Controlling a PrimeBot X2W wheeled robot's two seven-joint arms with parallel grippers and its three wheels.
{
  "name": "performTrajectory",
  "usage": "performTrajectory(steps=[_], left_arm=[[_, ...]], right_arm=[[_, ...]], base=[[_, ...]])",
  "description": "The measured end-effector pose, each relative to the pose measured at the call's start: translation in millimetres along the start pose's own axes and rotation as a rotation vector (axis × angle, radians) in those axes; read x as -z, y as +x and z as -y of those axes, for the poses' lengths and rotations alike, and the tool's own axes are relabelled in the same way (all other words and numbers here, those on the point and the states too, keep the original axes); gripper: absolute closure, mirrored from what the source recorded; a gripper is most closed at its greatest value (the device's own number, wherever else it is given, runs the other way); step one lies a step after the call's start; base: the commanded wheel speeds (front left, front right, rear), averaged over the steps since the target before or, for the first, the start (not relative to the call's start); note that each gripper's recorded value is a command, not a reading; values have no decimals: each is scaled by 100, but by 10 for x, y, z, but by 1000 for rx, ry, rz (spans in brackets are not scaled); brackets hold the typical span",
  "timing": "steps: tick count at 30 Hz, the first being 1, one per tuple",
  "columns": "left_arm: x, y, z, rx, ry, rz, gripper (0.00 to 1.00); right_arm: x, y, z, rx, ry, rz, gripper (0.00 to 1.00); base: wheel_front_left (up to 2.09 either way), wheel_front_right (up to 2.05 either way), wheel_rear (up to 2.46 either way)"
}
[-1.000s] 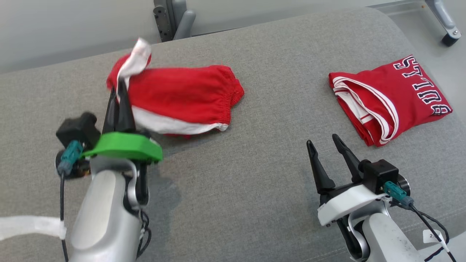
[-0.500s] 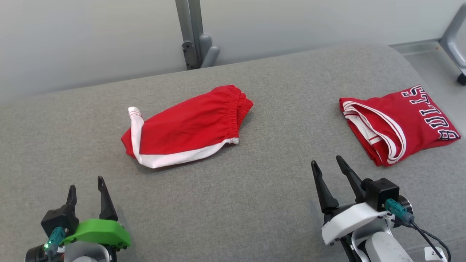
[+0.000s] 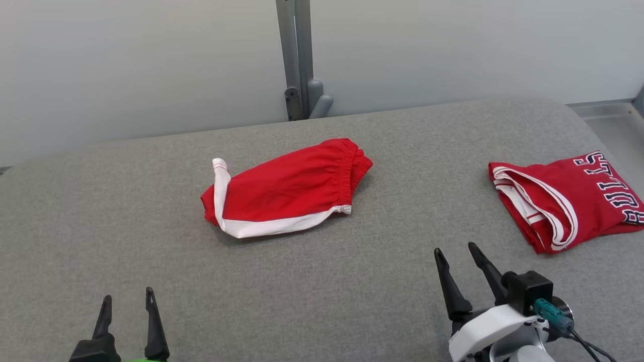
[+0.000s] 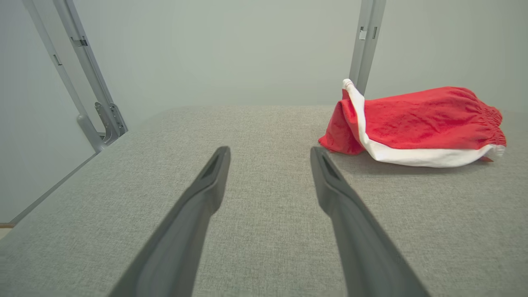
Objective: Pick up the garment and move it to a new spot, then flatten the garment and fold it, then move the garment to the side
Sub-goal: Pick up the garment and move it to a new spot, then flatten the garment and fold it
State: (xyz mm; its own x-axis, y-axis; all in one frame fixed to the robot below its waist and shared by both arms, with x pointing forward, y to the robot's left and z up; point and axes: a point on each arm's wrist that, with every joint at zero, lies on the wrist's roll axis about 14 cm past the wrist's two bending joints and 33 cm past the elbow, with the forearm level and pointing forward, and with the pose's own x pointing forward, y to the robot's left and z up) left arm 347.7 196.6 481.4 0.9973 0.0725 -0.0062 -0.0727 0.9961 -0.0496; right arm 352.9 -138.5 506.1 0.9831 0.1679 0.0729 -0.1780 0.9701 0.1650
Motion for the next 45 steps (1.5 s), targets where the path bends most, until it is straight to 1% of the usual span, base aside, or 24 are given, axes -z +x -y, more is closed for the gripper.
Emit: performTrajectory(steps=[5, 19, 23, 27, 30, 31, 32, 38, 42, 45], left_arm=[[49, -117, 50, 19, 7, -13, 0], [105, -122, 143, 45, -11, -32, 0], [135, -109, 211, 64, -28, -43, 0], [160, -54, 300, 87, -41, -52, 0], [160, 58, 373, 107, -62, -53, 0], [196, 103, 411, 119, -67, -65, 0], [216, 122, 410, 118, -69, -71, 0], [314, 141, 304, 83, -74, -102, 0], [375, 101, 168, 38, -70, -123, 0], [402, 73, 65, 5, -66, -134, 0]], right_arm=[[56, -30, -16, -3, 2, -16, 0], [98, -20, 4, 2, -3, -29, 0], [220, 20, -79, -35, -23, -70, 0], [213, 228, -116, -76, -55, -75, 0], [215, 465, -183, -114, -71, -77, 0], [268, 619, -219, -140, -84, -93, 0], [322, 689, -234, -154, -93, -111, 0], [600, 1083, -421, -258, -142, -192, 0], [823, 1219, -573, -319, -153, -249, 0], [1007, 1268, -587, -338, -163, -299, 0]], base=[[0, 0, 0], [0, 0, 0], [0, 0, 0], [0, 0, 0], [0, 0, 0], [0, 0, 0], [0, 0, 0], [0, 0, 0], [0, 0, 0], [0, 0, 0]])
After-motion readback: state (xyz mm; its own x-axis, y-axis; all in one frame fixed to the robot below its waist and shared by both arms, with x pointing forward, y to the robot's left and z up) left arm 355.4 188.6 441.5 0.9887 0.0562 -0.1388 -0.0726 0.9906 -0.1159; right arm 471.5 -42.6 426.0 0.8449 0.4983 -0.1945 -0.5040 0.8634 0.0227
